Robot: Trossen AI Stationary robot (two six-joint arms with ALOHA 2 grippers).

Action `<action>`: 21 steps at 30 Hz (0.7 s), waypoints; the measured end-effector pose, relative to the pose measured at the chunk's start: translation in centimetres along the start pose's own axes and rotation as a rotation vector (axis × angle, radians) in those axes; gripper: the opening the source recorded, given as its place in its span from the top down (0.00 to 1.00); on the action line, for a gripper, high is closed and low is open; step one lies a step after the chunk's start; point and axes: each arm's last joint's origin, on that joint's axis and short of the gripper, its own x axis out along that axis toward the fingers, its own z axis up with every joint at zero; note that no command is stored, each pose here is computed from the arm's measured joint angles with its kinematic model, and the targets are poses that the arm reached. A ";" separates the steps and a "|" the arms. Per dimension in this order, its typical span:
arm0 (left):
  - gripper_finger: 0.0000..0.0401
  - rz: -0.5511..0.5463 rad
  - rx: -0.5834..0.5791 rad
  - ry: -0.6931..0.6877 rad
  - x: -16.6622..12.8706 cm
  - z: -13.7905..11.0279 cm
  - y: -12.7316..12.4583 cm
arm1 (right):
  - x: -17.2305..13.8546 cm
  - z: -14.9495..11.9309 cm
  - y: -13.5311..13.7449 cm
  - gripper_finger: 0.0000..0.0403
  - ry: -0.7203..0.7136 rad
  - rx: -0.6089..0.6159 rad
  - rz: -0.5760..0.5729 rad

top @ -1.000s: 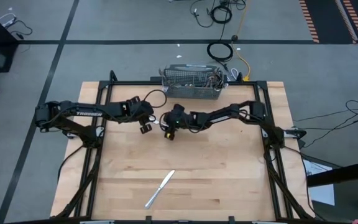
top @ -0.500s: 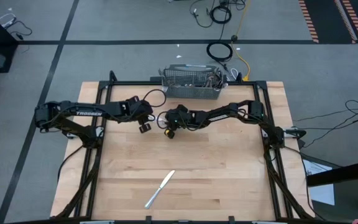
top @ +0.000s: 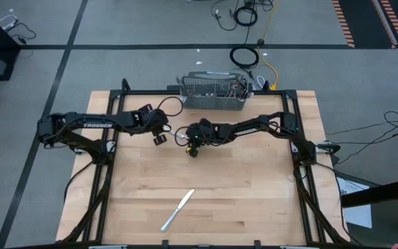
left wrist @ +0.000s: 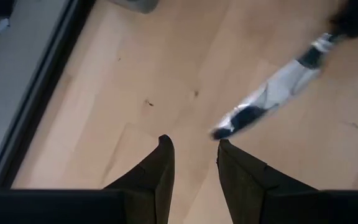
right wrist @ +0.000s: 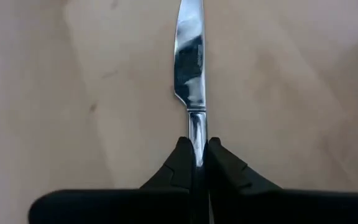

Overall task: Sort silverware
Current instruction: Put the silver table knife into the silverware organizer

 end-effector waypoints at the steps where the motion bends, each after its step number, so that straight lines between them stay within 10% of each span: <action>1: 0.68 0.003 -0.001 -0.006 0.0 0.0 0.1 | -0.5 0.1 0.1 0.98 0.009 -0.007 0.005; 11: 0.68 0.032 -0.078 -0.081 -1.5 0.2 1.9 | -3.8 0.7 0.1 0.99 0.076 -0.019 -0.030; 21: 0.68 -0.193 -0.039 -0.355 -2.2 2.5 1.9 | -5.8 0.0 2.7 1.00 0.116 -0.062 -0.017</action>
